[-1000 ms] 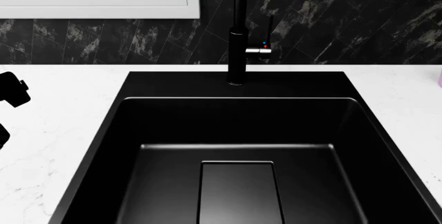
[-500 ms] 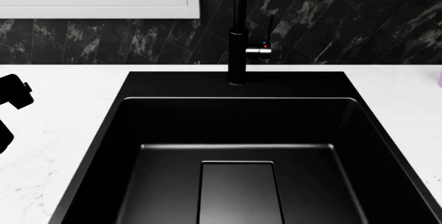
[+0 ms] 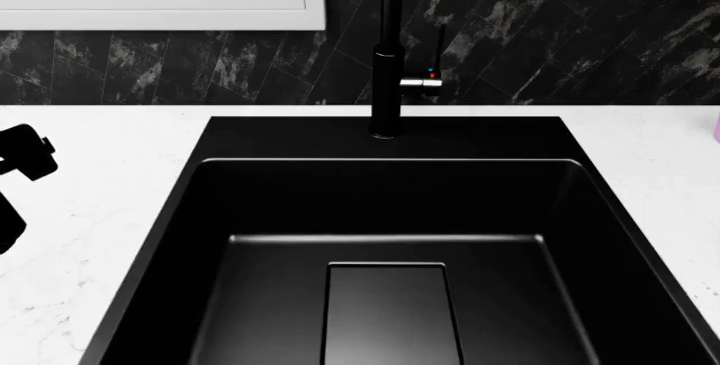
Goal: Pick the kiwi from the counter and place it in the sink. Then turn on the sink faucet.
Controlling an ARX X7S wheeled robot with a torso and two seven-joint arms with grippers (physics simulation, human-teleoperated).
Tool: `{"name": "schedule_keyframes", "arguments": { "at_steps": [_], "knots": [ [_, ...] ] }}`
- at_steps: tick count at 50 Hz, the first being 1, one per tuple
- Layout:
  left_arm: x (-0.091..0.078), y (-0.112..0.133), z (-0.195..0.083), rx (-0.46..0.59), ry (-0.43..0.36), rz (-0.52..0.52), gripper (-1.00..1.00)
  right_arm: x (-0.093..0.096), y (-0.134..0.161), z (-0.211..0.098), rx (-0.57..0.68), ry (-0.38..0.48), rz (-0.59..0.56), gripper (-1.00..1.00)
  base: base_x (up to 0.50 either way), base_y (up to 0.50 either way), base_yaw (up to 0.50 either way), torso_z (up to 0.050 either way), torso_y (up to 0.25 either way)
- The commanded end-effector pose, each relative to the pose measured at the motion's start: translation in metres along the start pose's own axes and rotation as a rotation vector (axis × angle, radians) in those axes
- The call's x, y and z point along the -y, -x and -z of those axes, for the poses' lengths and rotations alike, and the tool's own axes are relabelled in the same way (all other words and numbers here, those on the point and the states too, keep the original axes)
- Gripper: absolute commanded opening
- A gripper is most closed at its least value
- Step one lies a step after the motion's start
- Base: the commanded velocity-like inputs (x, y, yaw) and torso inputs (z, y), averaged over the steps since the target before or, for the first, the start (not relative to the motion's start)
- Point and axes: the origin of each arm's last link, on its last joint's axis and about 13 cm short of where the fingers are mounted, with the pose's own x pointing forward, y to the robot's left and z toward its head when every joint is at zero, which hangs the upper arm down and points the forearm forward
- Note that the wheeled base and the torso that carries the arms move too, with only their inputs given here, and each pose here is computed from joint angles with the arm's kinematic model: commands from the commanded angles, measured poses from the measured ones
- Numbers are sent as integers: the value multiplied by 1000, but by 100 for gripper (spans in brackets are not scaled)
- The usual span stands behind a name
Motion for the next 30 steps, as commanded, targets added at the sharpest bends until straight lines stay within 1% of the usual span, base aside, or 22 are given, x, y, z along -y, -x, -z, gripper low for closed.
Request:
{"name": "schedule_keyframes", "arguments": {
  "at_steps": [1, 9, 17, 30],
  "knots": [
    [1, -2, 3, -5, -3, -2, 100, -6, -13, 11, -6, 5, 1, 100, 0, 0, 0, 0, 0],
    [1, -3, 3, -8, -5, -5, 100, -8, -19, 15, -9, 4, 14, 100, 0, 0, 0, 0, 0],
    [2, -4, 3, -8, -7, -3, 100, -6, -18, 12, 6, -7, 27, 100, 0, 0, 0, 0, 0],
    [3, -5, 6, -12, -11, -3, 100, -8, -26, 19, -2, 0, 43, 100, 0, 0, 0, 0, 0]
  ]
}}
